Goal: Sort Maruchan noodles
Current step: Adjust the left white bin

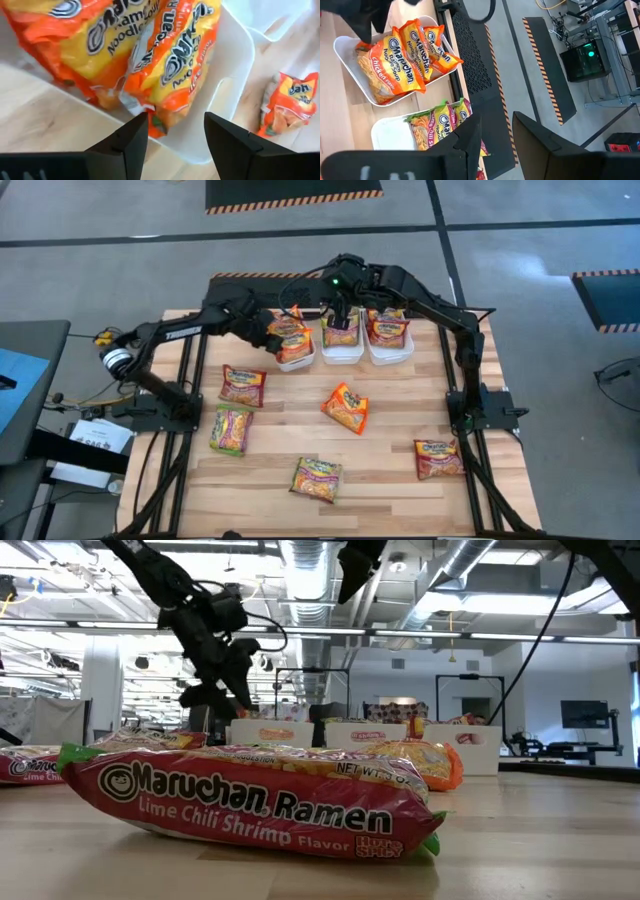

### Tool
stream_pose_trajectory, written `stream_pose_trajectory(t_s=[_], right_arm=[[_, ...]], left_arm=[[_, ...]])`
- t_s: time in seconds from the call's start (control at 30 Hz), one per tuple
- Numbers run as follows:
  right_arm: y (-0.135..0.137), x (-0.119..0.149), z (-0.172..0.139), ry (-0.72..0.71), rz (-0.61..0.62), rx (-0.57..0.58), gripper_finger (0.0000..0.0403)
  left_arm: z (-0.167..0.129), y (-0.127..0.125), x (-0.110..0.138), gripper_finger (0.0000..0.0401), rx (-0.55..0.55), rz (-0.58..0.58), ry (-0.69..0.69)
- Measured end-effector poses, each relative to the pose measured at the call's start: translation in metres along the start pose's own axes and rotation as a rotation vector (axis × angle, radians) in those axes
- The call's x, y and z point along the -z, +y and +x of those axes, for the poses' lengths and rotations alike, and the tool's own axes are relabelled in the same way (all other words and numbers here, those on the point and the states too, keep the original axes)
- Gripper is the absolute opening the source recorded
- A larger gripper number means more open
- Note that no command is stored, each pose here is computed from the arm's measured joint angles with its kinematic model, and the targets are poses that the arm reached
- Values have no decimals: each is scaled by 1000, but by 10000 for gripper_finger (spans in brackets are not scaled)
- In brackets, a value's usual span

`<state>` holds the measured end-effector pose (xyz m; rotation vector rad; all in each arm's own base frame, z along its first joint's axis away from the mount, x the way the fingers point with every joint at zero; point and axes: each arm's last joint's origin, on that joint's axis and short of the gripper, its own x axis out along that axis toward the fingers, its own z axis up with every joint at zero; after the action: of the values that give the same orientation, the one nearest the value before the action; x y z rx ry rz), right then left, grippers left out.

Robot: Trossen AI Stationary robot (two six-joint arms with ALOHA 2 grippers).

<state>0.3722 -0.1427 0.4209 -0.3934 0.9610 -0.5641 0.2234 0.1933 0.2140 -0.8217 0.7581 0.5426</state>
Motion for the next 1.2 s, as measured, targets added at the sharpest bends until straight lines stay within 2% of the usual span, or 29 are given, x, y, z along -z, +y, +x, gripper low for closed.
stream_pose_trajectory(t_s=[0.1,0.23,0.3,0.5,0.6,0.8,1.1,1.2], right_arm=[[0,0,0,0,0,0,134],[0,0,0,0,0,0,134],[0,0,0,0,0,0,134],[0,0,0,-1,-1,0,134],[0,0,0,-1,-1,0,134],[1,0,0,-1,0,-1,134],[3,-1,-1,1,-1,-7,134],[5,-1,-2,2,-7,-11,134]], left_arm=[[-8,-4,0,178,24,9,-14],[-8,-24,-1,178,175,47,-33],[-4,-37,3,178,208,81,-30],[10,-66,18,178,159,227,-37],[12,-72,23,178,139,246,-36],[20,-67,27,178,78,230,2],[44,-62,30,178,81,208,73],[45,-58,31,178,23,205,73]])
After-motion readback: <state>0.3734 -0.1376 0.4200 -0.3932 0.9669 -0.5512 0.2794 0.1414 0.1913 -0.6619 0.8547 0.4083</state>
